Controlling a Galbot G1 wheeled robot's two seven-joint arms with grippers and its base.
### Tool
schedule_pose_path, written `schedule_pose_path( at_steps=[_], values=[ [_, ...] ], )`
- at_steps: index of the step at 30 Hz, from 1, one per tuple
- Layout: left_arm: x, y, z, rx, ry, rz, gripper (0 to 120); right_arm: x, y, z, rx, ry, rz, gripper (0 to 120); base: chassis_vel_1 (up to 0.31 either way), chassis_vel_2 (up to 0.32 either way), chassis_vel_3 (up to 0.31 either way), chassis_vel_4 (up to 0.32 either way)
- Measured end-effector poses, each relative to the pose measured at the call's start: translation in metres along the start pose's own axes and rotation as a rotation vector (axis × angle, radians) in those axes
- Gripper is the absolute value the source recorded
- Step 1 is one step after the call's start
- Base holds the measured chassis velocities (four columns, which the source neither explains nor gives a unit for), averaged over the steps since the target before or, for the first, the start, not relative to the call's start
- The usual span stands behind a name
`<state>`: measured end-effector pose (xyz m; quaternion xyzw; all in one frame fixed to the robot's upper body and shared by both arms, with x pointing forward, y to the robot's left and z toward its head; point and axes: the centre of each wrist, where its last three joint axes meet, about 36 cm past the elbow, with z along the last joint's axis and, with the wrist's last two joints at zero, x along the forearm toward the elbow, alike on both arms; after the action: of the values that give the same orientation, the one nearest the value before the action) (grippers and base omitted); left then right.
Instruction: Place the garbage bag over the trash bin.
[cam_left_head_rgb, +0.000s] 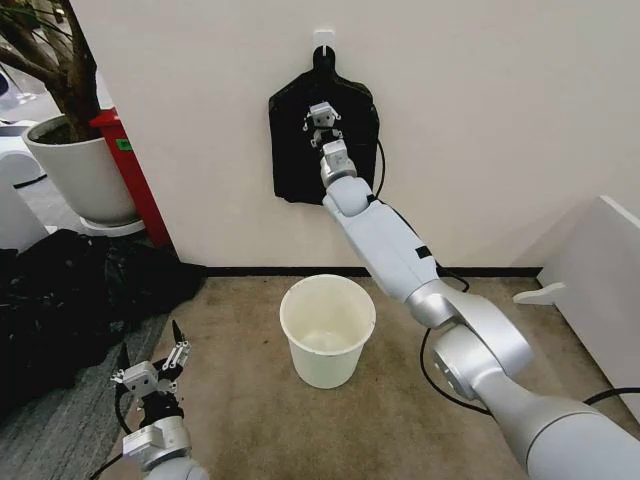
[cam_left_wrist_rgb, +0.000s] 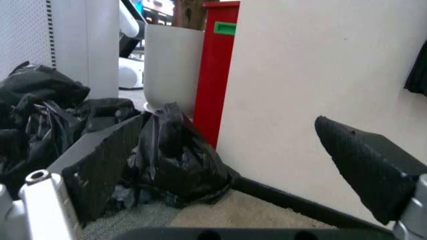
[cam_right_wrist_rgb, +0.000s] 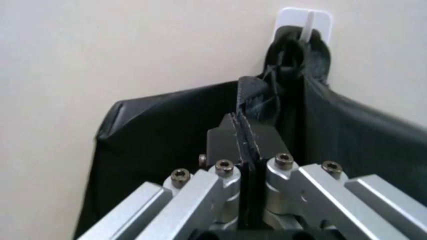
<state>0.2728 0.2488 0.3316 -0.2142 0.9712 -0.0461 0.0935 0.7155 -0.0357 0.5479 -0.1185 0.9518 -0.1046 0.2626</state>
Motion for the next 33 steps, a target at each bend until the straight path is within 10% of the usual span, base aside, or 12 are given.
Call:
schedule_pose_path(
  at_steps=[20, 33],
  values=[
    [-0.003, -0.002, 0.004, 0.002, 0.003, 0.003, 100, 0.036, 0.036, 0.0, -0.058, -0.071, -0.082, 0, 0.0, 0.0, 0.0, 0.0],
    [-0.003, 0.003, 0.003, -0.01, 0.002, 0.003, 100, -0.001, 0.009, -0.016, 0.16, -0.037, 0.059, 48, 0.0, 0.0, 0.0, 0.0]
  ],
)
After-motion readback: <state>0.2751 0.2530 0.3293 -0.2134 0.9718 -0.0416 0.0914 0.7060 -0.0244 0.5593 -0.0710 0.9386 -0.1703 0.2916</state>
